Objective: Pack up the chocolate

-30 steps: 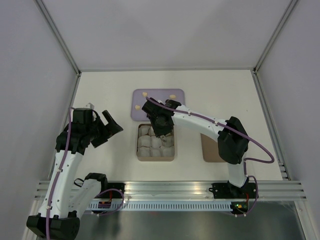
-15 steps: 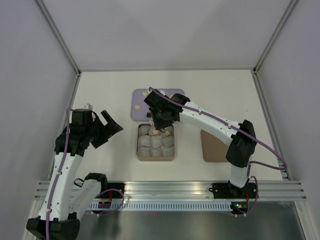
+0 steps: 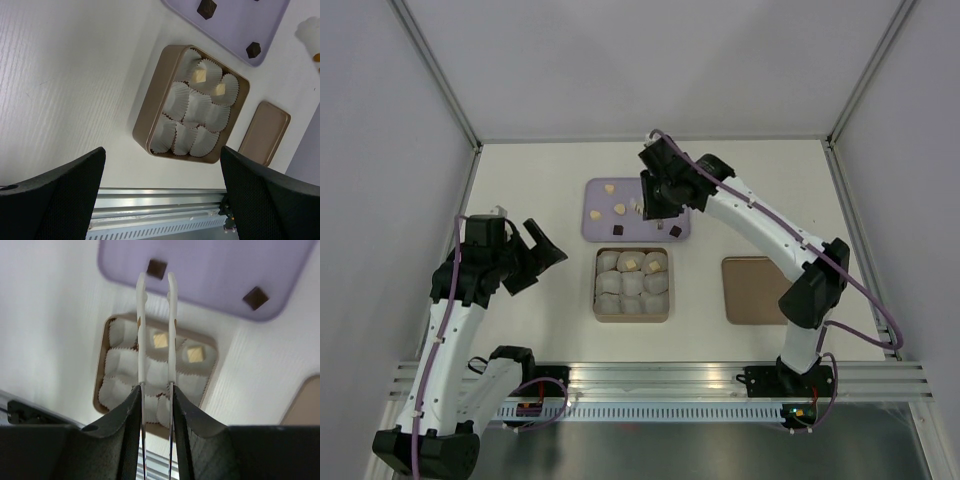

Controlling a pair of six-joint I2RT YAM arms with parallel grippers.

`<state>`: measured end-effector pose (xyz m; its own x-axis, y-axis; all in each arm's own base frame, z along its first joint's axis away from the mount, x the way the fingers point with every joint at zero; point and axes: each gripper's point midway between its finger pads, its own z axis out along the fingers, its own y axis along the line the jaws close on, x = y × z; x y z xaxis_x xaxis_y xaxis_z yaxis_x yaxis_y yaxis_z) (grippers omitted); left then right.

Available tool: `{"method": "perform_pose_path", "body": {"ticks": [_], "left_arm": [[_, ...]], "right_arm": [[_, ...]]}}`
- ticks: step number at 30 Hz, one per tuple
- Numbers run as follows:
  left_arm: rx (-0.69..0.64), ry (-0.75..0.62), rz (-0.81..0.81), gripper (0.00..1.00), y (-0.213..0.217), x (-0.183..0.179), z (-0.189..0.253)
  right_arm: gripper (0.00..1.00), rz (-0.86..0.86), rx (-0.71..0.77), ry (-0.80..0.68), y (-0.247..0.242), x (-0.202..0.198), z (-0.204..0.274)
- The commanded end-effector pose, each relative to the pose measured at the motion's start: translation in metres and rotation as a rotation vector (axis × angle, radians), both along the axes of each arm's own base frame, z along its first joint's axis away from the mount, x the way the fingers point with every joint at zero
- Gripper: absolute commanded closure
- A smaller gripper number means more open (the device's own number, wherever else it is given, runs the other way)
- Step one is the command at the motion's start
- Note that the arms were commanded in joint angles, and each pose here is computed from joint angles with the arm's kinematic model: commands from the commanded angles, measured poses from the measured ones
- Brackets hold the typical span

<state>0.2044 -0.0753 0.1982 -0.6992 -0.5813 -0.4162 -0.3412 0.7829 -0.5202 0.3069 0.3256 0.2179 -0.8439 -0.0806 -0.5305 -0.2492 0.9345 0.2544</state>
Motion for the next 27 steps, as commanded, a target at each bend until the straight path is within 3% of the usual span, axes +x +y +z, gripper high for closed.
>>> {"method": "perform_pose_path", "body": {"ticks": [1,6,14,18,27], "left_arm": [[-0.036,-0.021,0.004,0.00,-0.005,0.002,0.014],[-0.029,-0.014,-0.001,0.01,-0.005,0.001,0.010],[-0.026,-0.016,0.000,0.00,-0.004,-0.006,0.003],[-0.029,-0.013,0.009,0.00,-0.003,-0.010,-0.001],[-0.007,-0.036,0.023,0.00,0.002,-0.011,0.000]], "right_arm": [[0.66,-0.102,0.032,-0.075,-0.028,0.049,0.024],[0.65,-0.162,-0.047,-0.098,-0.052,0.104,-0.001],[0.66,0.041,-0.162,-0.221,-0.097,0.177,-0.034],[0.64,0.261,-0.095,-0.282,-0.095,0.185,-0.031],[0.64,0.465,-0.105,-0.287,-0.114,0.192,-0.048]]}}
